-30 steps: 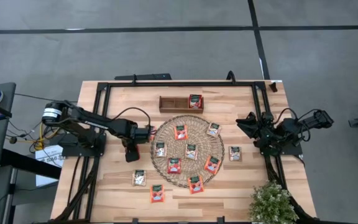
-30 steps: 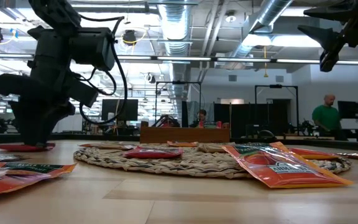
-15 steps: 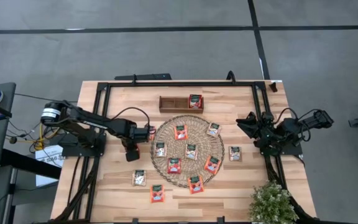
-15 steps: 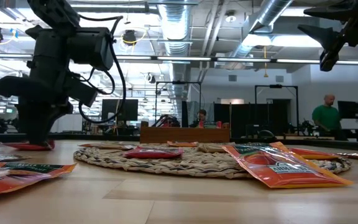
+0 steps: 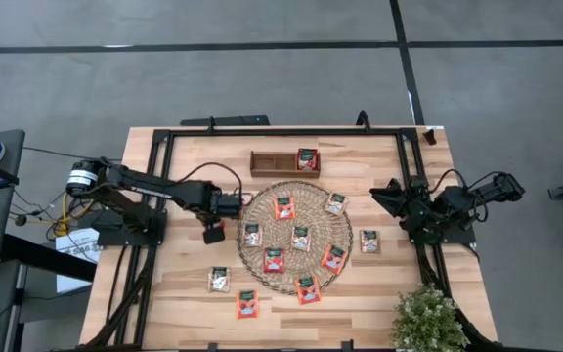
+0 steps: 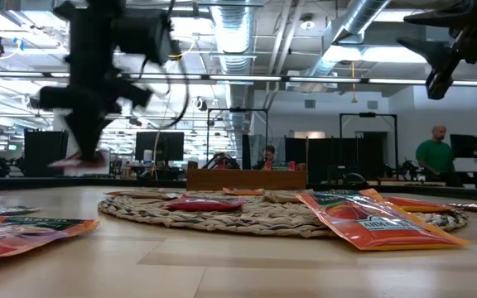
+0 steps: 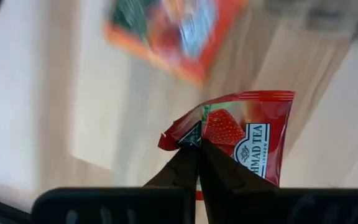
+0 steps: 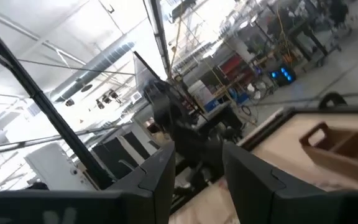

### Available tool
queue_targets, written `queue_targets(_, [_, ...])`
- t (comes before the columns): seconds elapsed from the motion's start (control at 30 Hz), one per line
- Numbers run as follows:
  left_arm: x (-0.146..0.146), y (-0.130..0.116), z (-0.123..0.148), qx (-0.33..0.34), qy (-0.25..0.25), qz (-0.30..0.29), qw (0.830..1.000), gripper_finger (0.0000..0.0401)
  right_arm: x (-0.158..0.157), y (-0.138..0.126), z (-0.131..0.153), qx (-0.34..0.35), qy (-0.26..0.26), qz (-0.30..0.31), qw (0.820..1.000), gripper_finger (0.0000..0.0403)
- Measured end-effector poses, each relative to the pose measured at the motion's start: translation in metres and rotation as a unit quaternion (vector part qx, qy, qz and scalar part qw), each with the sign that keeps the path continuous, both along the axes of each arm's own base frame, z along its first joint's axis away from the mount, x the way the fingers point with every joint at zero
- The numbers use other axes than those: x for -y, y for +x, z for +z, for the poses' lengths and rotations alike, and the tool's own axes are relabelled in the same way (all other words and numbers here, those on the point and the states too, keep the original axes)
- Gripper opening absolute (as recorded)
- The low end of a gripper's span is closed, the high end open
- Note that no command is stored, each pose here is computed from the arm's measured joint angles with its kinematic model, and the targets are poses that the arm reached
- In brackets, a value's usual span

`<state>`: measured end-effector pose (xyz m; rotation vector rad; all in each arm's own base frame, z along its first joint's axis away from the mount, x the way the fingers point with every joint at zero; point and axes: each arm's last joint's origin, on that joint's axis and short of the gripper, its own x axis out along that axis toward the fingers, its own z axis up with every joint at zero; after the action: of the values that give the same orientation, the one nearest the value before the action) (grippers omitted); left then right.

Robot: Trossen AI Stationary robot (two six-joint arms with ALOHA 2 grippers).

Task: Pick & Place Tea
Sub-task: Put the red tea bag into the right section of the brown wooden organizer

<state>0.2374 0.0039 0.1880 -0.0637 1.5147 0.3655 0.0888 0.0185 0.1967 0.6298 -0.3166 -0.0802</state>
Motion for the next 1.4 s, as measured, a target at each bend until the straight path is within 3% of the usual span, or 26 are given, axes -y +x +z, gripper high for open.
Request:
queue_targets(0.2, [-0.002, 0.033, 0.061, 0.102, 0.049, -0.017, 0.993, 0.0002, -0.001, 0.003, -0.004, -0.02, 0.019, 0.007, 1.0, 0.0126])
queue_targets(0.4, [-0.004, 0.056, 0.127, 0.226, 0.094, -0.035, 0.969, 0.0001, -0.001, 0.008, -0.002, -0.041, 0.021, -0.003, 0.999, 0.0127])
queue_targets(0.57, [-0.004, 0.075, 0.155, 0.284, 0.113, -0.055, 0.951, 0.0001, -0.001, 0.018, 0.013, -0.071, 0.009, -0.015, 0.997, 0.0147])
queue_targets(0.93, [0.005, 0.129, 0.142, 0.261, 0.139, -0.121, 0.948, 0.0001, -0.004, 0.069, 0.059, -0.149, -0.016, -0.029, 0.988, 0.0219])
queue_targets(1.13, [0.011, 0.149, 0.146, 0.255, 0.185, -0.143, 0.938, 0.0001, 0.007, 0.105, 0.065, -0.229, -0.026, -0.03, 0.973, 0.022])
queue_targets(1.4, [0.01, 0.152, 0.15, 0.252, 0.212, -0.143, 0.933, 0.0001, 0.027, 0.138, 0.078, -0.247, -0.042, -0.007, 0.968, 0.0212])
